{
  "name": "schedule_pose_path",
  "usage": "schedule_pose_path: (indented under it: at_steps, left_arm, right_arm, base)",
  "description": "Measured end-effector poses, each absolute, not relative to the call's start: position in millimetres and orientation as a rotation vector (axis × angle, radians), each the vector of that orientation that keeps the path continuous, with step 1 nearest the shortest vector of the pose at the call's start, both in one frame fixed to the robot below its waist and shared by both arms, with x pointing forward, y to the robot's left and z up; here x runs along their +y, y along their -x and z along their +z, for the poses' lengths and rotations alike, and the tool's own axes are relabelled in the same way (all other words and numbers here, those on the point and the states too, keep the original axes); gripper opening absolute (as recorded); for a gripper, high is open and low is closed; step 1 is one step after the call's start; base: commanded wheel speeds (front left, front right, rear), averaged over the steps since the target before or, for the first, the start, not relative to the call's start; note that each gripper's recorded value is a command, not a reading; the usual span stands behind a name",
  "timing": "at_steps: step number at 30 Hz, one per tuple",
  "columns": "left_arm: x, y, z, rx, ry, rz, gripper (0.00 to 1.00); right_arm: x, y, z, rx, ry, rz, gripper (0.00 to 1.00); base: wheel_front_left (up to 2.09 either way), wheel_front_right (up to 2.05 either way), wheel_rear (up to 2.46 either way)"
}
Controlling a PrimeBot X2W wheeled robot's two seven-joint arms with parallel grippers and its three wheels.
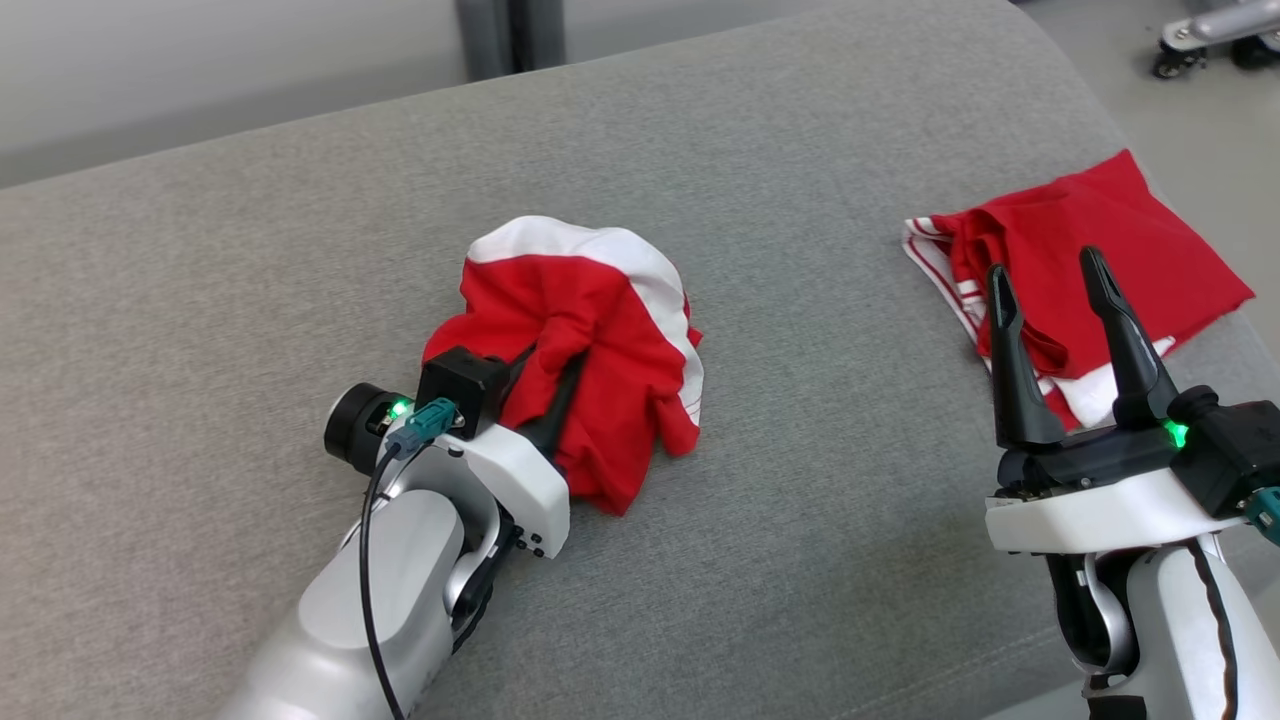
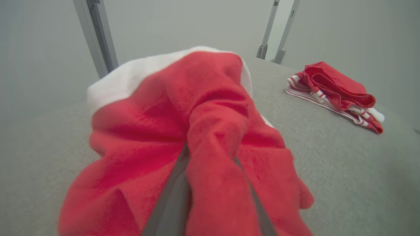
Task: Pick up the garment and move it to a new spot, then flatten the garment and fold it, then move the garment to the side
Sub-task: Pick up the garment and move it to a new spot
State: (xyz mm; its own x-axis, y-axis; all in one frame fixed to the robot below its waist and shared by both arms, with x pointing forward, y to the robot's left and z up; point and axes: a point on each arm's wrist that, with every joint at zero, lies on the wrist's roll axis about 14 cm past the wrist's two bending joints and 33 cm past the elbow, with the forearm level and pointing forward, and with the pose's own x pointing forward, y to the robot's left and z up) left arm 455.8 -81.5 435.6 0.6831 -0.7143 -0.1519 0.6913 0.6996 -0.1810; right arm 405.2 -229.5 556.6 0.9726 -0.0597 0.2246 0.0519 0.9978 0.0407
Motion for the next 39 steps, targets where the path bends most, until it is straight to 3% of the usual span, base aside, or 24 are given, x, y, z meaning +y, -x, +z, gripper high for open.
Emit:
schedule_pose_path:
  at_steps: [9,17,28,39]
  left_arm:
    - [-79.6,-468.2,467.6,0.119,0.15,-0.738,1.0]
    - [-1.6,-474.1,512.7,-0.043,0.173,-0.517,1.0]
    - [110.5,-422.6,505.3,-0.059,0.124,-0.215,1.0]
    - [140.1,-388.5,509.7,-0.081,0.123,-0.131,1.0]
  right_arm:
    - [-232.1,-398.6,557.0,-0.227,-0.043,-0.068,1.0]
    - [-199.5,-405.9,555.7,-0.229,-0.075,0.023,1.0]
    - [-143.4,-414.6,549.1,-0.205,-0.081,0.198,1.0]
    - [-122.1,-417.6,538.3,-0.168,-0.089,0.255,1.0]
  base:
    - [0.0,0.0,0.0]
    - [0.0,0.0,0.0]
    - [0.0,0.0,0.0]
    - [0.0,0.0,0.0]
